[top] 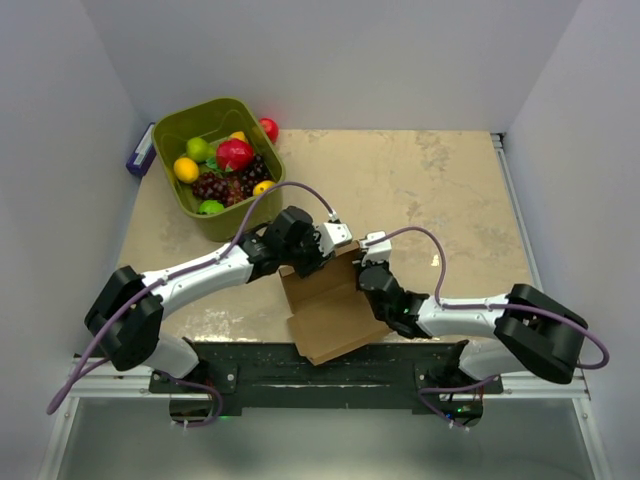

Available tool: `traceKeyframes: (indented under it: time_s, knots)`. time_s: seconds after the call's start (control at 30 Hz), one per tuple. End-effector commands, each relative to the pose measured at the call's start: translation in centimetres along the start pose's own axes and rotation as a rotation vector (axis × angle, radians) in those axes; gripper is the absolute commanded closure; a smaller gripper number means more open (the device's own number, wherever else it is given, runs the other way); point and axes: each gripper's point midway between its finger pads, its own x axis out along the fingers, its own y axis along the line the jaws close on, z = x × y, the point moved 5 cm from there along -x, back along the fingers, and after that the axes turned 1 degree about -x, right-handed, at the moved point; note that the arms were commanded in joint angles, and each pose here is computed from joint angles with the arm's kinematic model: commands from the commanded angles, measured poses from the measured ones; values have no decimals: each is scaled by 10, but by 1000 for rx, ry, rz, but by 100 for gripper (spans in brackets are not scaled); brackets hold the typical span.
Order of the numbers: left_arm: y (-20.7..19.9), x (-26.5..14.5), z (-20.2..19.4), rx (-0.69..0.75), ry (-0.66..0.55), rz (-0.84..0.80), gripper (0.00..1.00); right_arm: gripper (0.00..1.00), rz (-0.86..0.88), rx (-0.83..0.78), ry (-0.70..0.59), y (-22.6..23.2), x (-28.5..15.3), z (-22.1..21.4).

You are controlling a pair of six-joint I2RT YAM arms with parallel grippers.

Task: Fold the paper box

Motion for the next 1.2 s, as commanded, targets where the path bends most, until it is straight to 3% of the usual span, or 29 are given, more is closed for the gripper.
traceKeyframes:
  time_s: [0.0,0.53,0.8,1.17]
  knots:
    - [-10,-8,-3,-24,29,-82,100,100,-271,27,-92,-29,1,14]
    - [-4,-6,-8,-33,66,-41,100,100,-442,43,-101,-33,-5,11]
    - [3,-4,-14,-31,101,24,100,64,-158,101,-38,-12,-13,8]
    - [3,-6,-13,-31,101,33,100,51,-75,87,8,-8,-19,1]
